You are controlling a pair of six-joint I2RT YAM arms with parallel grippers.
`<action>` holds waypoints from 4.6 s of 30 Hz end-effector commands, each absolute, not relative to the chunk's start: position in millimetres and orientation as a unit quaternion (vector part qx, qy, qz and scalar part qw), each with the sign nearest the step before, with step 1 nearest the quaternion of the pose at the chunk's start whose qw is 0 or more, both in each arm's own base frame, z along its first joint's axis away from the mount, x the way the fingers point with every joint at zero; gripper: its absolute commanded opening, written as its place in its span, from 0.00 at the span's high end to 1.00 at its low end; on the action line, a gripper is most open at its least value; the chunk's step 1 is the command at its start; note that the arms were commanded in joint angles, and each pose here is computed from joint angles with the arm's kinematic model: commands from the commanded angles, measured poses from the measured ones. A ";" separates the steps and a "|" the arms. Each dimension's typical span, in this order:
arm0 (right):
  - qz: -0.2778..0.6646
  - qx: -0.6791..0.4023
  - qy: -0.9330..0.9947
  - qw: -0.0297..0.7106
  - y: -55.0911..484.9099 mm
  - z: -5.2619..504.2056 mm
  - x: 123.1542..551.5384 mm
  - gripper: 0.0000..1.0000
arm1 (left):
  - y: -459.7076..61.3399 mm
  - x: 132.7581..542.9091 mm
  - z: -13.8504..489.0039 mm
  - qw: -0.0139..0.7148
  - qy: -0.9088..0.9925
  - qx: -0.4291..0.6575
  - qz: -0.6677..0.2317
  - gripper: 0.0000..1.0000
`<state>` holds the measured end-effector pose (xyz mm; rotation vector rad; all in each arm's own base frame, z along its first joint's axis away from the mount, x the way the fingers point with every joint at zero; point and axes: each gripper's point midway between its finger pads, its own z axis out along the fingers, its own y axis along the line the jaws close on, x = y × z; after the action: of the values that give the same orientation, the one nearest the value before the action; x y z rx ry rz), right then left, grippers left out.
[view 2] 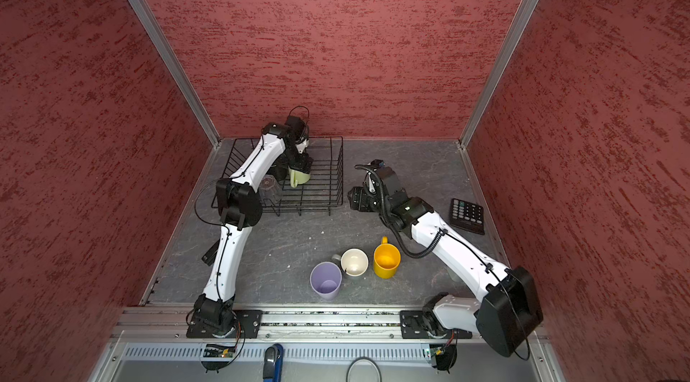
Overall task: Load cups into a dish rack
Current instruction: Place the cup upside down at the dish rack, then pick up the cup from the bottom-center of the table, then place the cup upside down at the dish rack.
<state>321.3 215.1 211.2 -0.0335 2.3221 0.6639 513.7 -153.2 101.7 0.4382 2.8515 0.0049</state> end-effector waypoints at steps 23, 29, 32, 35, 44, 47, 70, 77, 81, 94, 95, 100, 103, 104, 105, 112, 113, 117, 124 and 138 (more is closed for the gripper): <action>0.093 0.088 0.958 0.256 101.0 158.9 221.1 0.39 | -168.7 463.7 381.8 0.509 0.851 0.128 -0.013 0.00; 0.085 0.104 0.965 0.224 87.5 150.2 192.5 0.45 | -165.6 405.5 409.5 0.600 0.780 0.131 -0.119 0.00; 0.078 0.110 0.969 0.207 80.7 145.4 178.9 0.46 | -153.4 385.9 405.8 0.597 0.778 0.118 -0.156 0.00; 0.067 0.114 0.972 0.193 74.3 141.0 168.7 0.49 | -134.8 375.5 398.3 0.609 0.768 0.094 -0.175 0.00; 0.082 0.109 0.977 0.164 85.3 120.1 165.7 0.59 | -100.1 374.5 376.4 0.602 0.754 0.044 -0.260 0.00; 0.086 0.109 0.977 0.163 90.5 116.3 170.4 0.61 | -101.6 373.9 370.7 0.599 0.755 0.048 -0.263 0.00; 0.071 0.117 0.978 0.156 107.3 77.1 194.3 0.79 | -83.5 360.2 380.0 0.612 0.736 0.031 -0.289 0.00; 0.038 0.116 0.979 0.163 99.3 74.4 199.7 0.95 | -80.9 357.2 380.3 0.614 0.733 0.030 -0.291 0.00; 0.024 0.116 0.978 0.172 97.7 82.5 207.5 1.00 | -80.1 356.9 381.5 0.616 0.730 0.029 -0.296 0.00; 0.046 0.111 0.949 0.291 87.5 173.9 261.1 1.00 | -107.3 338.7 394.6 0.628 0.690 0.100 -0.345 0.00; 0.068 0.111 0.943 0.307 90.2 186.5 268.8 1.00 | -115.0 334.3 395.3 0.630 0.684 0.120 -0.348 0.00; 0.191 0.083 0.904 0.373 123.5 246.4 301.9 1.00 | -166.5 299.9 388.1 0.631 0.634 0.256 -0.366 0.00; 0.279 0.045 0.879 0.383 156.6 274.9 311.2 1.00 | -204.4 265.9 377.0 0.622 0.591 0.354 -0.373 0.00; 0.304 0.034 0.871 0.384 165.9 282.7 312.3 1.00 | -213.6 255.2 373.8 0.622 0.576 0.381 -0.370 0.00; 0.329 0.022 0.863 0.382 174.9 289.3 311.9 1.00 | -222.0 245.8 369.1 0.622 0.562 0.401 -0.369 0.00; 0.418 -0.041 0.830 0.368 206.4 312.6 299.5 1.00 | -243.5 218.0 354.5 0.602 0.499 0.456 -0.426 0.00; 0.430 -0.048 0.825 0.364 209.7 315.2 297.0 1.00 | -245.8 216.9 353.8 0.597 0.493 0.459 -0.434 0.00; 0.471 -0.067 0.808 0.347 221.4 320.0 287.4 1.00 | -255.3 216.9 349.3 0.591 0.487 0.469 -0.441 0.00; 0.523 -0.089 0.779 0.335 232.8 331.1 276.4 1.00 | -262.7 221.3 346.4 0.594 0.471 0.476 -0.445 0.00; 0.551 -0.135 0.738 0.366 235.9 349.9 260.9 1.00 | -263.6 226.5 353.9 0.572 0.474 0.450 -0.496 0.00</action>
<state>270.3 232.7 305.0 -0.2238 2.0949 1.3700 225.2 -264.8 350.3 1.0728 1.1058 -1.1255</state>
